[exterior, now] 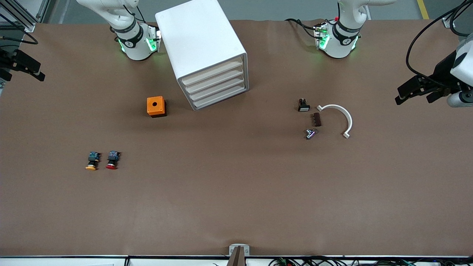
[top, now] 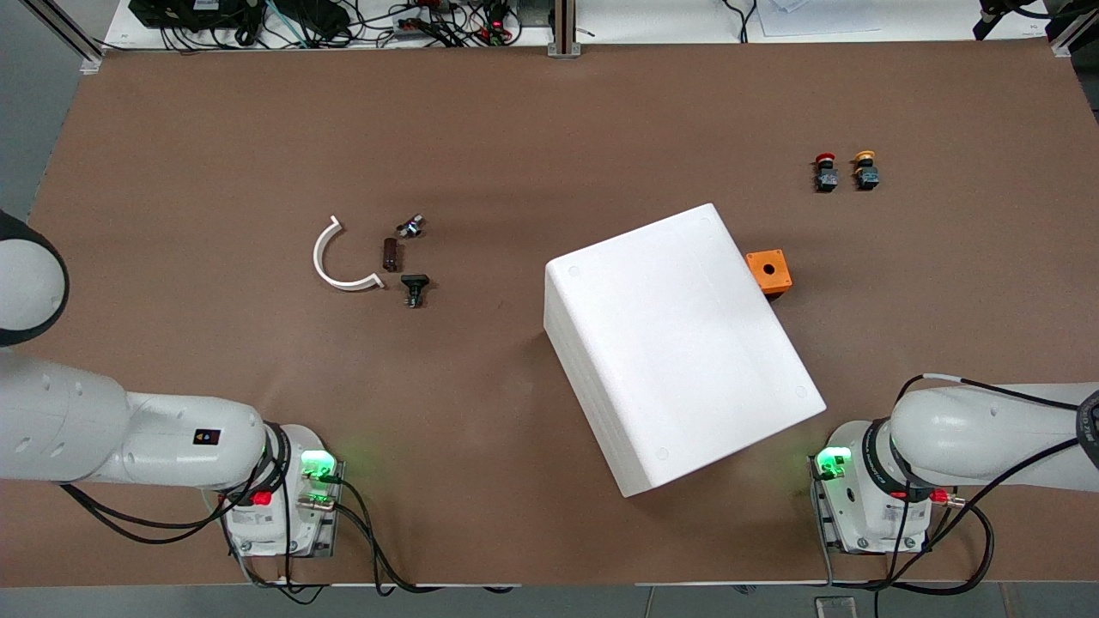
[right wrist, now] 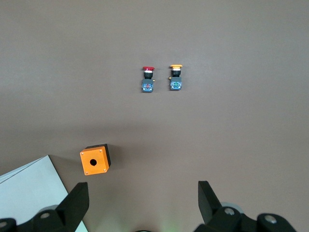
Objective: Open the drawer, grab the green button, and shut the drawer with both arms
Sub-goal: 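Move the left gripper from the small parts toward the white cabinet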
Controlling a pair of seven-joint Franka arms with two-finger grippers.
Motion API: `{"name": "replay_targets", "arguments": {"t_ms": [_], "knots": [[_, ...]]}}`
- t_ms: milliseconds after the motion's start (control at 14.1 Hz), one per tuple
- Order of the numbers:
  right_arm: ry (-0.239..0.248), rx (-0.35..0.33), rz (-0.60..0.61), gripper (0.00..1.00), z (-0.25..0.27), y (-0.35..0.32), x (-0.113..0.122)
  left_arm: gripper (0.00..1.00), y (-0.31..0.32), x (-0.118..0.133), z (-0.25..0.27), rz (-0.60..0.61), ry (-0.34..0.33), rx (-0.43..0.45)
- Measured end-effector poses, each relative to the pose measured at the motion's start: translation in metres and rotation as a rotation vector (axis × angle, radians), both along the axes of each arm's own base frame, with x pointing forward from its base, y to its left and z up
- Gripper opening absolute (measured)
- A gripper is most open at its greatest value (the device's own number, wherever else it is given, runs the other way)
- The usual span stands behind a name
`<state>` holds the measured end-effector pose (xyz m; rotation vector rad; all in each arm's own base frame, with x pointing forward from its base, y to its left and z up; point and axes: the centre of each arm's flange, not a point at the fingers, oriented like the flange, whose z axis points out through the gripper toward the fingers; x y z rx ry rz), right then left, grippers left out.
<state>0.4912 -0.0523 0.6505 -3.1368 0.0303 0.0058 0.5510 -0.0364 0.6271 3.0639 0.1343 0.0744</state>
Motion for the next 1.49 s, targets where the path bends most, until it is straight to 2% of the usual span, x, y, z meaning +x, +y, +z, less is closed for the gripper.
{"name": "replay_targets", "arguments": {"t_ms": [426, 639, 852, 1136, 1491], "knots": [[-0.004, 0.000, 0.001, 1.00, 0.001, 0.001, 0.000, 1.00, 0.000, 0.002, -0.004, 0.000, 0.007, 0.000], [-0.006, -0.001, 0.003, 1.00, 0.001, 0.002, 0.000, 1.00, -0.002, 0.010, -0.024, -0.003, 0.044, 0.003], [-0.008, -0.001, 0.005, 1.00, 0.002, 0.003, 0.000, 1.00, -0.012, 0.027, -0.065, -0.017, 0.108, 0.006], [-0.011, -0.002, 0.008, 1.00, 0.003, 0.004, 0.000, 1.00, -0.037, 0.053, -0.144, -0.054, 0.217, 0.011], [-0.013, -0.002, 0.008, 1.00, 0.003, 0.004, 0.000, 1.00, -0.090, 0.069, -0.223, 0.014, 0.289, 0.037]]}}
